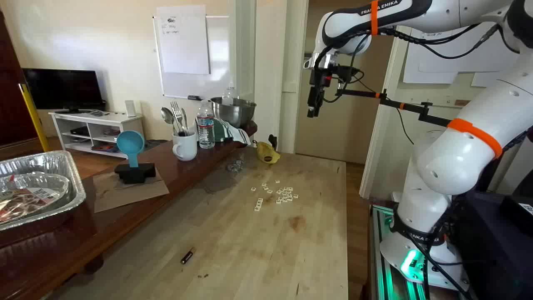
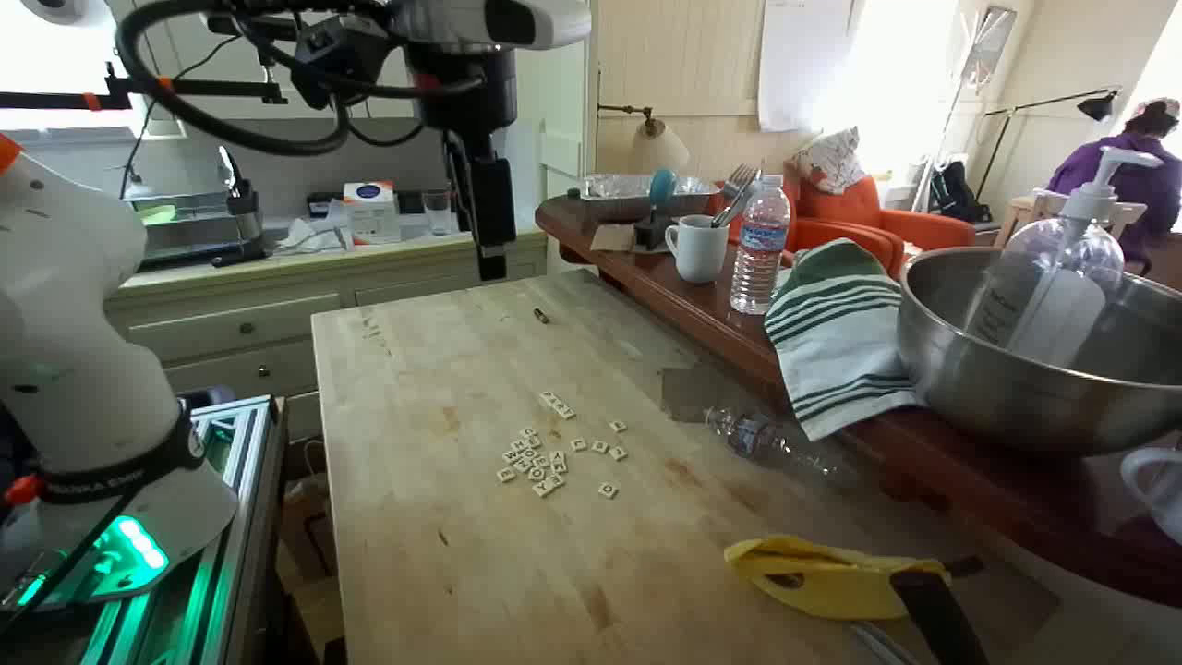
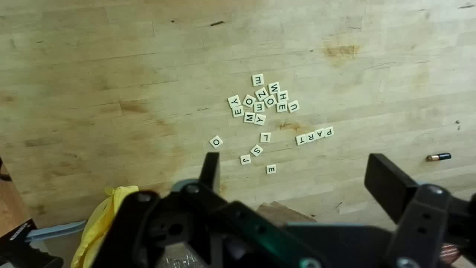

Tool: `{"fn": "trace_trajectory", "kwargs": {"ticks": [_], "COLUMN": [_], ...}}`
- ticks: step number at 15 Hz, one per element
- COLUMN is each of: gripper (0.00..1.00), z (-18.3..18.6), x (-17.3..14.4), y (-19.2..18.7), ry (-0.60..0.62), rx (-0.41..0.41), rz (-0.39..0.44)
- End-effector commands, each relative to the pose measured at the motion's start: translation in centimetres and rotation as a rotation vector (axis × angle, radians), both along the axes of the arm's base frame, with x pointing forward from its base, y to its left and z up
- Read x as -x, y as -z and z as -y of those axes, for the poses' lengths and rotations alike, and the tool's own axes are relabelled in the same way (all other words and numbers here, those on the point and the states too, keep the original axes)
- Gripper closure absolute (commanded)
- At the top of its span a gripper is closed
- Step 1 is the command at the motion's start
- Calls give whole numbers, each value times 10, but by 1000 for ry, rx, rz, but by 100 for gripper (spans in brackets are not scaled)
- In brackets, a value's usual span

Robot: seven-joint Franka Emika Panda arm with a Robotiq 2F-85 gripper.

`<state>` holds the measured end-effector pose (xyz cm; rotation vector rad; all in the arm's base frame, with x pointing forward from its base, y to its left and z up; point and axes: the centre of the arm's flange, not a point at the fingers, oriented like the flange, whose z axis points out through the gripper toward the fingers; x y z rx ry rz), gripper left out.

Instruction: Move one letter block to the left

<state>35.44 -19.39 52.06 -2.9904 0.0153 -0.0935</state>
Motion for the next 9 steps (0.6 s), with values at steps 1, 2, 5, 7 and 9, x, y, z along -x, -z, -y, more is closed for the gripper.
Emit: {"fn": "trace_trajectory", "kwargs": {"ticks": [1,2,5,7,9], "gripper": [0,0,0,0,0], "z": [0,0,0,-13,-28], "x": [0,0,0,-18,-37], "y": [0,0,0,20,43], "ry": [0,0,0,-45,-78], "rx": [0,0,0,27,57], "rz": [0,0,0,-17,10]}}
